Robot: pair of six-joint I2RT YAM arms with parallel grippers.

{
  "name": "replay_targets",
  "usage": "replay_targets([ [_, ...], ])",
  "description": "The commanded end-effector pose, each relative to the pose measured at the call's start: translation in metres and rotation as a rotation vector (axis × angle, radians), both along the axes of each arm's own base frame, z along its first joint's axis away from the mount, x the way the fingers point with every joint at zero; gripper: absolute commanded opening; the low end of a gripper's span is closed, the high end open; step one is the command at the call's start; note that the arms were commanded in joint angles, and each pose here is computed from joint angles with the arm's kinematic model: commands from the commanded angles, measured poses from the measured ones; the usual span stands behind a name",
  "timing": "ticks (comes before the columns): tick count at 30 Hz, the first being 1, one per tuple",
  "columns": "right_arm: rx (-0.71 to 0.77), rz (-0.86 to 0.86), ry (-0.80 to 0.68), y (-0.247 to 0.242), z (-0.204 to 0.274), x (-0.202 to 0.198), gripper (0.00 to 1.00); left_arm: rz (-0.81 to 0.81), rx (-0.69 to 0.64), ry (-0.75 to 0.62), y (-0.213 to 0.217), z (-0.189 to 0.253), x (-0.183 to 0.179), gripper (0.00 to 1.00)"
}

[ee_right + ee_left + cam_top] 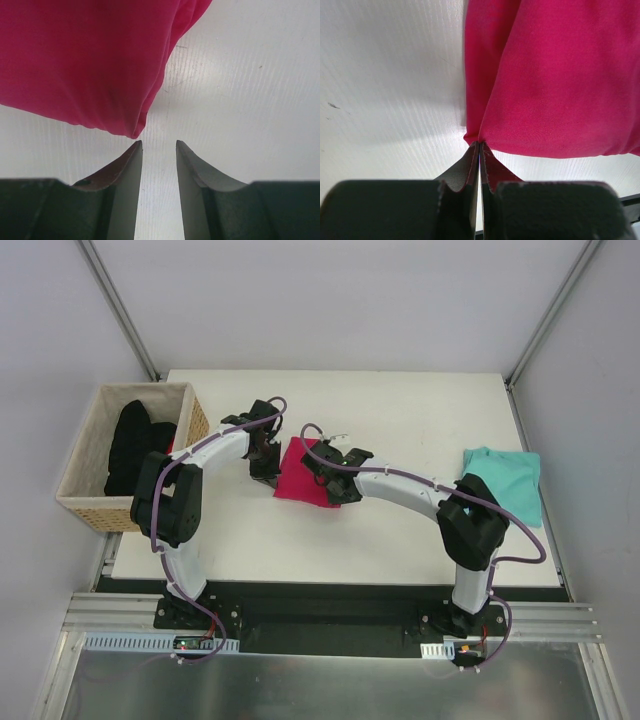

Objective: Fold and stack the t-shirts

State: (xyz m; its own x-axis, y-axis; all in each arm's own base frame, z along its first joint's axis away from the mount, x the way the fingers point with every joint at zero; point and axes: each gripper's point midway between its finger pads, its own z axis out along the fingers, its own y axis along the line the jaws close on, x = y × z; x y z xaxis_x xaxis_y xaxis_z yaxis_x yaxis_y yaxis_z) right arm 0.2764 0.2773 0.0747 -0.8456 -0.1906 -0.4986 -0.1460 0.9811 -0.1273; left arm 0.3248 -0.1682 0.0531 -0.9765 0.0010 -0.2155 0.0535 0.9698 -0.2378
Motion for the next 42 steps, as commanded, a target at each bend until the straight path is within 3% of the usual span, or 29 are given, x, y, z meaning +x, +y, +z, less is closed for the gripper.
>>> replay_targets([
  [1, 0.024, -0.025, -0.042, 0.001, 0.018, 0.002, 0.36, -0.006, -0.005, -0.018, 0.001, 0.009, 0.005, 0.00],
  [31, 0.085, 0.009, 0.006, 0.022, -0.001, -0.002, 0.36, 0.004, -0.006, -0.019, 0.001, 0.011, 0.004, 0.00],
  [34, 0.088, 0.004, 0.006, 0.022, -0.002, 0.000, 0.32, 0.005, -0.007, -0.017, 0.001, 0.011, 0.004, 0.00],
  [37, 0.085, -0.007, 0.014, 0.019, -0.006, 0.002, 0.13, 0.006, -0.003, -0.017, 0.002, 0.010, 0.004, 0.00],
  [42, 0.079, -0.020, 0.023, 0.016, -0.011, 0.003, 0.09, 0.006, 0.000, -0.013, 0.002, 0.010, 0.003, 0.00],
])
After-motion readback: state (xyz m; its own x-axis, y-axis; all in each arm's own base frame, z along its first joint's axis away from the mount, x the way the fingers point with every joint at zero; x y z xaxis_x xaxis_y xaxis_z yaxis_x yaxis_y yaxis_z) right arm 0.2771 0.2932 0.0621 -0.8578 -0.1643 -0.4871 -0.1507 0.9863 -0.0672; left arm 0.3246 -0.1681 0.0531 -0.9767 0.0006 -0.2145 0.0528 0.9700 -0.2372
